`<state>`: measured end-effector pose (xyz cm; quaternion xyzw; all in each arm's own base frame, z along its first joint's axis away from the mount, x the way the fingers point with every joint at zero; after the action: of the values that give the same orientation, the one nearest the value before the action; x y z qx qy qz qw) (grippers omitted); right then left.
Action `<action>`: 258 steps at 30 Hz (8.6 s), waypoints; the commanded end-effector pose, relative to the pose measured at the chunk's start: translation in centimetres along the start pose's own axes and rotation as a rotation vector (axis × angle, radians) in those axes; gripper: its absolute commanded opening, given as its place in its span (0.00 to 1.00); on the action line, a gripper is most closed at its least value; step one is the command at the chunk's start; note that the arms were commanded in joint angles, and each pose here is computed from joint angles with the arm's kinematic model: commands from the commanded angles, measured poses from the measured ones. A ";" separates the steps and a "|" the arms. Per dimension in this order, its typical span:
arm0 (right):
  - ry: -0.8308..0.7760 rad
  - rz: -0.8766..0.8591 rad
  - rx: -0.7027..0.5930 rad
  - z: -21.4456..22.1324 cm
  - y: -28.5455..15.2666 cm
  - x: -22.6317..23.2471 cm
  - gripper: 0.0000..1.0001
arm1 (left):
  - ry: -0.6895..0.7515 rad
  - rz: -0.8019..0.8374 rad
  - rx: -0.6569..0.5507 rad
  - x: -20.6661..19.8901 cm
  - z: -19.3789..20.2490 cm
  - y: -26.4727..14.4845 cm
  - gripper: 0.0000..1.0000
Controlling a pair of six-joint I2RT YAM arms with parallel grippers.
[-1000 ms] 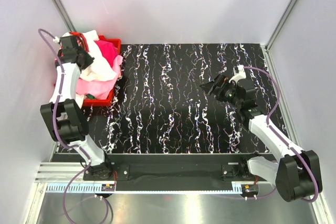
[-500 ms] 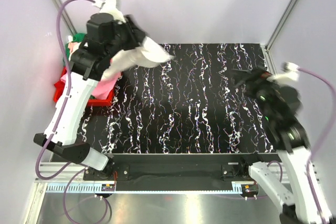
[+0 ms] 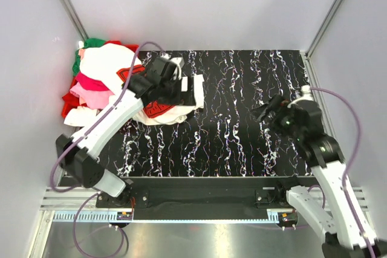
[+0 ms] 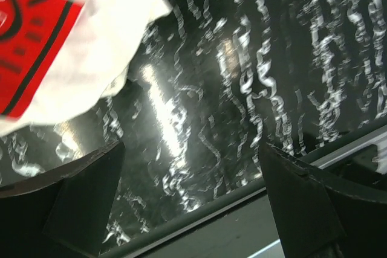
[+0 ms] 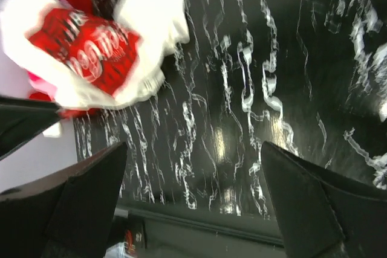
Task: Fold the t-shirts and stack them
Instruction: Move the tshirt to the center of the board, then flatten the tshirt out
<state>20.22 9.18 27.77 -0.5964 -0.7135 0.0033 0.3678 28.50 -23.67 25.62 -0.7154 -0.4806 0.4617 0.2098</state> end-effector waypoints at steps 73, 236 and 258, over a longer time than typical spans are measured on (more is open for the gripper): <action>-0.125 0.567 0.429 4.9 7.6 -9.6 1.00 | -0.340 -0.087 -0.078 12.7 14.7 -1.0 0.93; -0.583 0.605 0.755 19.8 16.3 -1.0 0.00 | -0.368 -0.056 -0.212 19.7 4.6 -2.8 0.92; -0.365 0.343 0.458 9.9 2.9 1.5 0.00 | -0.461 -0.220 -0.084 19.5 3.6 7.7 0.84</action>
<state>18.11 16.60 20.02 -0.5896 -0.6477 0.3358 0.3465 28.03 -10.19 8.50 -0.5376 -0.5787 0.5950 0.1488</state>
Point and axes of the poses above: each gripper's point midway between its finger pads, its own y axis out along the fingers, its own x axis along the line the jaws close on, z = x × y, the point moved 3 cm from there along -y, back along the fingers, and after that the axes turned 11 degrees about -y, right-handed, at the moved point
